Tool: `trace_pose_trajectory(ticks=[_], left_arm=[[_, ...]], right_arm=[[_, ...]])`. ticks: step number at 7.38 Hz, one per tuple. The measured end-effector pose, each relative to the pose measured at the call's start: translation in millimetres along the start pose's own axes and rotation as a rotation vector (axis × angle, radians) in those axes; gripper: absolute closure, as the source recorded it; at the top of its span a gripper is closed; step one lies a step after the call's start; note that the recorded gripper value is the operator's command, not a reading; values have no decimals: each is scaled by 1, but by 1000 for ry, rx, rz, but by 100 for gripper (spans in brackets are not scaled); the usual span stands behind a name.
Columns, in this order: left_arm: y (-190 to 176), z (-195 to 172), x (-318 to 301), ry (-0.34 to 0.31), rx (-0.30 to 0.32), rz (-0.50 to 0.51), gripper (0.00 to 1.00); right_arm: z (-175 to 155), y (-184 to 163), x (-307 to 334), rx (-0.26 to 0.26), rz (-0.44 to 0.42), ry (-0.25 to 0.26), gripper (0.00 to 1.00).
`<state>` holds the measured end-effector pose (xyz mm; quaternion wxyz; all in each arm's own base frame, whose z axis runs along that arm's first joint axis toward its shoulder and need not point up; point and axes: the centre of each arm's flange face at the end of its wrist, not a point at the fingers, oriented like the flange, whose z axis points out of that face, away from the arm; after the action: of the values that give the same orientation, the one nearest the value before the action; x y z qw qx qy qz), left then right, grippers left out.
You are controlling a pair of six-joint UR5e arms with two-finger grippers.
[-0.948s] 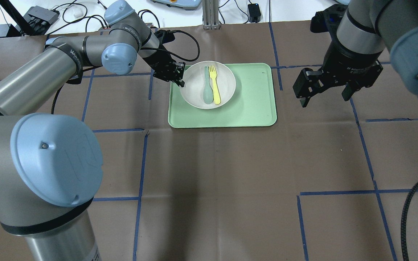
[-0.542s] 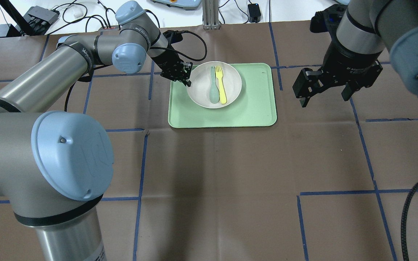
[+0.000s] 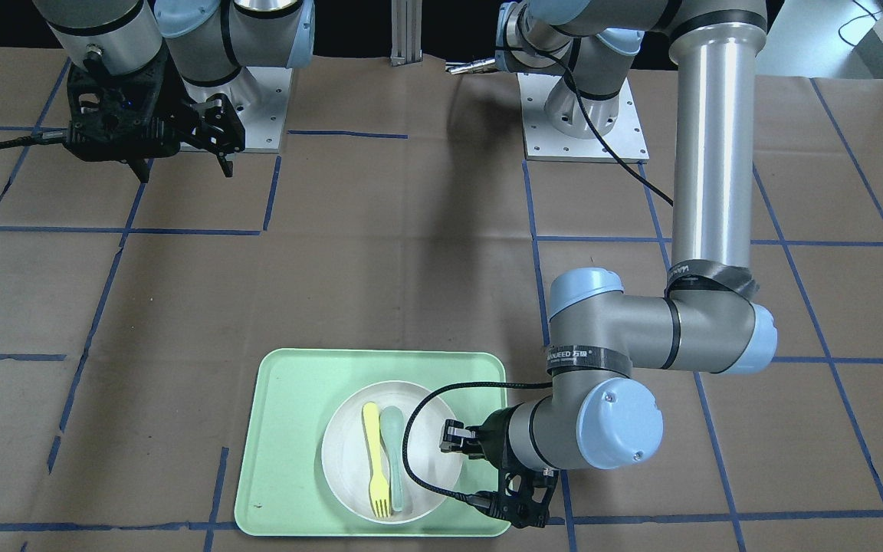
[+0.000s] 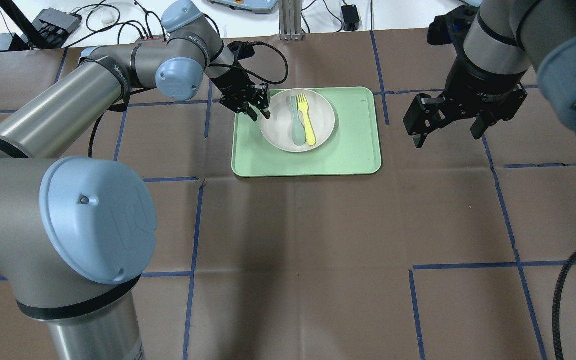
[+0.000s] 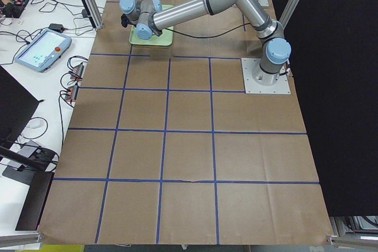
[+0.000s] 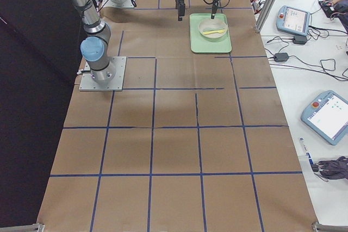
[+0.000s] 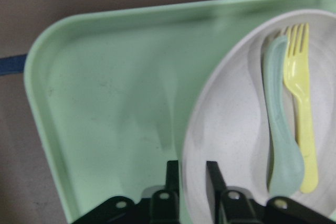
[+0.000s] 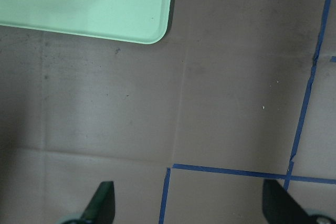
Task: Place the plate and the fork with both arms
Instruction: 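Open the left gripper to release the plate on the tray, then raise the left gripper away while the right gripper moves toward the plate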
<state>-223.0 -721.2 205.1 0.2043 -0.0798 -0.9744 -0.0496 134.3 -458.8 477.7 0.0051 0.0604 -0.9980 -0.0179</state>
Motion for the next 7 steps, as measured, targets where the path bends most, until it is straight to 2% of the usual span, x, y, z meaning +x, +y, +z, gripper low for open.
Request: trace_pose_trajectory(ticks=[2,4,6,7], left_arm=[[26,-59,26,-17,-24,-11,1],[87,-162,62,-169,-42,-9,0],[167,-242,97,-249,-79,-25,1],[206,-271,108,-302,-96,-39,0]], right_arm=[[1,0,0,-1,0,0,0],[0,-1,0,3,0,0,0],[-2,-1,-1,16,-1,1,0],[-2,-2,-1,21,-1,0,0]])
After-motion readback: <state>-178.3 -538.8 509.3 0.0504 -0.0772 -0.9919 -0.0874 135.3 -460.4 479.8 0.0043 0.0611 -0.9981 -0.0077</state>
